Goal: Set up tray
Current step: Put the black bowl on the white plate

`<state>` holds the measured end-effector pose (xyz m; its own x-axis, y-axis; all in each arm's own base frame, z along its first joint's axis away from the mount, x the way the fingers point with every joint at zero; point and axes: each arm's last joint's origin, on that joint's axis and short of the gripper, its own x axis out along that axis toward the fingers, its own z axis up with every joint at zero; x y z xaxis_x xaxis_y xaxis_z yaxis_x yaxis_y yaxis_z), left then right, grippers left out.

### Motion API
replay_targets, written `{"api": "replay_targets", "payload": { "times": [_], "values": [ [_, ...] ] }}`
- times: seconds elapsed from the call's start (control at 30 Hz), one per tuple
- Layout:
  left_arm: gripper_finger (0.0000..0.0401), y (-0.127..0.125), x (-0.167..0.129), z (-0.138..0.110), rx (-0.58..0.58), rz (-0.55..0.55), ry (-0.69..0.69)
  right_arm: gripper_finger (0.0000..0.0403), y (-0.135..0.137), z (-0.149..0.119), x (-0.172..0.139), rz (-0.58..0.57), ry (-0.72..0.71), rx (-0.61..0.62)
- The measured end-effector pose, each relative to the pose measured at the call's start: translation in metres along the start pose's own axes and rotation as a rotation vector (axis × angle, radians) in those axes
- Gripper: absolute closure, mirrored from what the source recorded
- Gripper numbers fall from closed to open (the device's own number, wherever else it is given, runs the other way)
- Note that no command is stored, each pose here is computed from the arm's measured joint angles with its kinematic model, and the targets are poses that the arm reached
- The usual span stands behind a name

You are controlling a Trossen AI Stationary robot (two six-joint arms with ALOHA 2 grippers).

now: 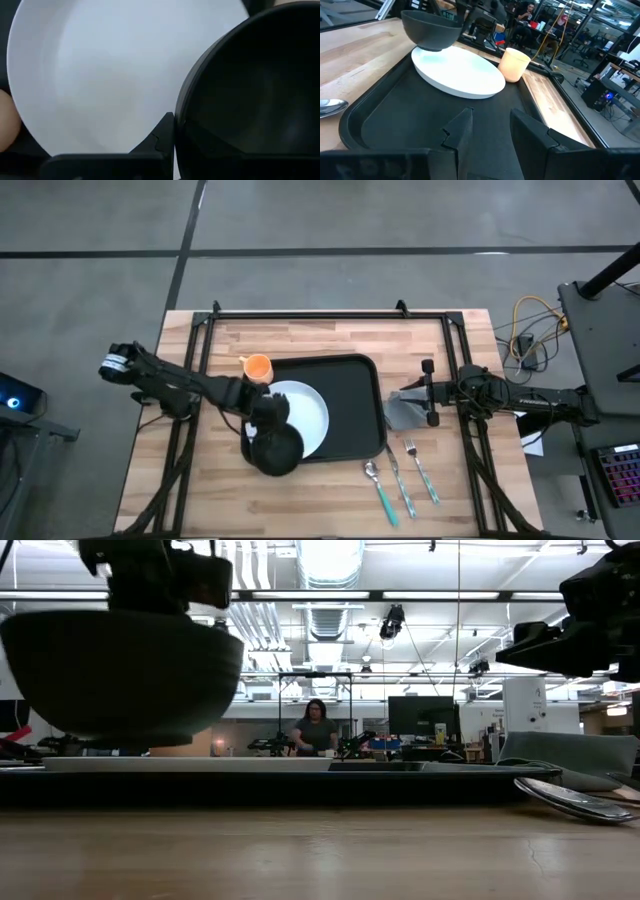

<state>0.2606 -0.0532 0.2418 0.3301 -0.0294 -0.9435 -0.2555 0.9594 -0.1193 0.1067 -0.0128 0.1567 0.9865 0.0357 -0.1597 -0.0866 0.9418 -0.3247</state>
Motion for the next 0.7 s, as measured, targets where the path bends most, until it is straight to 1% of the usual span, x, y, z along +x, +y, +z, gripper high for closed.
{"api": "replay_targets", "payload": {
  "times": [0.3,0.4,0.7],
  "values": [
    [0.0401,0.027,0.003,0.011,-0.020,0.024,-0.013,0.0284,0.000,0.000,0.000,0.000,0.000,0.000],
    [0.0401,0.035,0.005,0.012,-0.045,0.035,-0.008,0.0284,0.000,0.000,0.000,0.000,0.000,0.001],
    [0.0401,0.050,0.013,0.016,-0.054,0.042,-0.048,0.0284,0.000,0.000,0.000,0.000,0.000,0.001]
  ]
}}
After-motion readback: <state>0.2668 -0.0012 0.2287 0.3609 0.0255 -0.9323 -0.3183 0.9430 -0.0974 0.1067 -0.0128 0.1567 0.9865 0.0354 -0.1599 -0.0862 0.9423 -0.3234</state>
